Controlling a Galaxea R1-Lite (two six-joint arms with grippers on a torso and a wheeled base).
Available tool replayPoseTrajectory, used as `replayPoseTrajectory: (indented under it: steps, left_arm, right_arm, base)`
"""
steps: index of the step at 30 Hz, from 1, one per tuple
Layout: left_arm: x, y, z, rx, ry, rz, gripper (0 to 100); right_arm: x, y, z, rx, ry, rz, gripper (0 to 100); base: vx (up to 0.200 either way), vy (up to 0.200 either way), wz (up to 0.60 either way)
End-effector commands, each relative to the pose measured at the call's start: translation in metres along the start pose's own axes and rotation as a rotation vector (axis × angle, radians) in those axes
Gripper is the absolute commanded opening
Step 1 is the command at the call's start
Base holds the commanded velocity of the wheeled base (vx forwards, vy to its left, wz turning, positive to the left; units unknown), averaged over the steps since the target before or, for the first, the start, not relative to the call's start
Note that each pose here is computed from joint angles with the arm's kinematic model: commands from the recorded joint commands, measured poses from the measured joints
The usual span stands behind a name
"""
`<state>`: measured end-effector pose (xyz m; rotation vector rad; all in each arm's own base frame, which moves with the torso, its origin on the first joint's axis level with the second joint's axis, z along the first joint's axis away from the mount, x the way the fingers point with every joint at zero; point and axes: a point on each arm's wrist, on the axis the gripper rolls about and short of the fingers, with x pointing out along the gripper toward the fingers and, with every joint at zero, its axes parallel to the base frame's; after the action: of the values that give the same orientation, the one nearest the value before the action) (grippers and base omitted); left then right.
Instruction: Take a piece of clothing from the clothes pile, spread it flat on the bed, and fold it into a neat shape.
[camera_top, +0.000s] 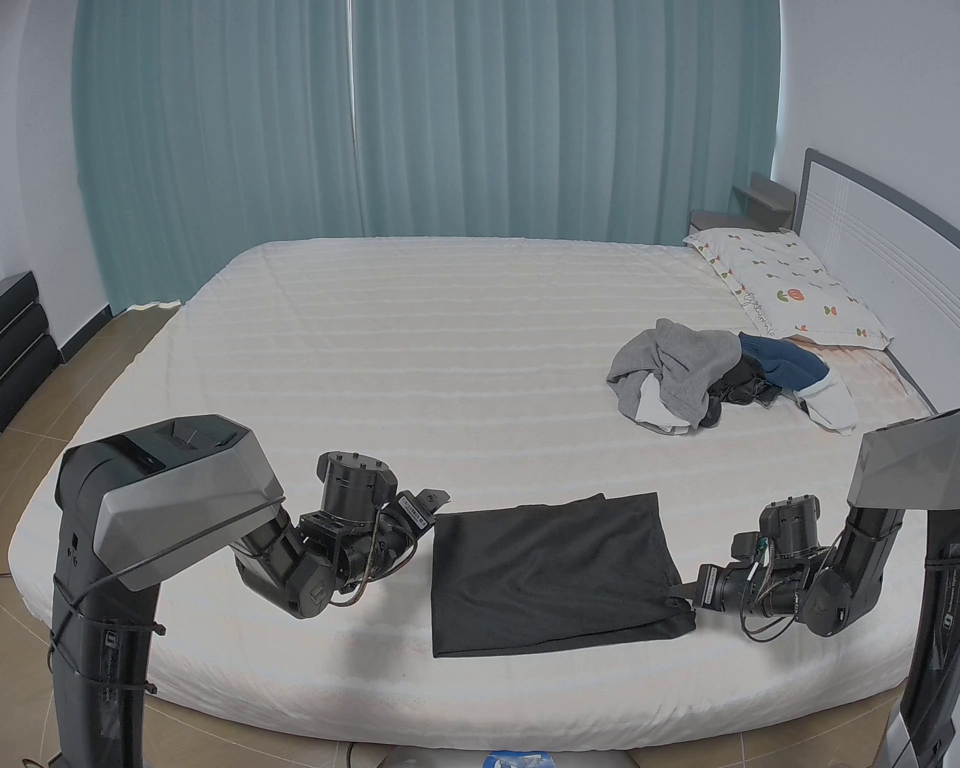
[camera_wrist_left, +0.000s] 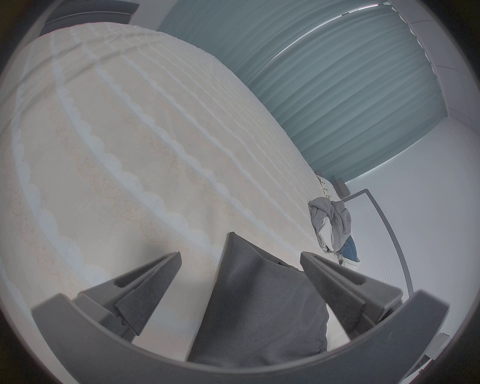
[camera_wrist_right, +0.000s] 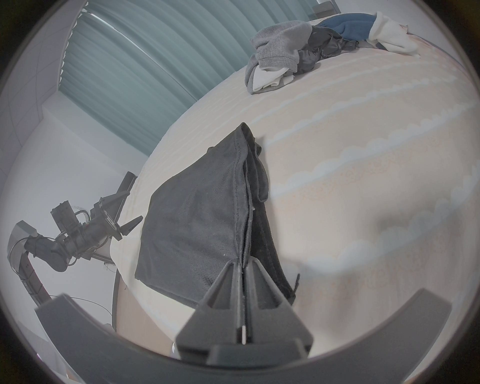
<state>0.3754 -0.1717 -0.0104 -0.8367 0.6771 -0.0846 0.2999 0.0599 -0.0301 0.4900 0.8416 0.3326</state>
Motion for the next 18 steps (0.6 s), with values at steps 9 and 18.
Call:
replayPoseTrajectory:
  steps: [9, 18]
  left_arm:
    - [0.0, 0.001, 0.0, -0.001, -0.001, 0.002, 100]
    - [0.0, 0.0, 0.0, -0.001, 0.001, 0.002, 100]
  right_arm:
    - [-0.022, 0.005, -0.004, -0.003, 0.0, -0.004, 0]
    - [-0.022, -0.002, -0.009, -0.007, 0.026, -0.027, 0]
  base:
    - [0.0, 0.0, 0.0]
    - [0.0, 0.0, 0.0]
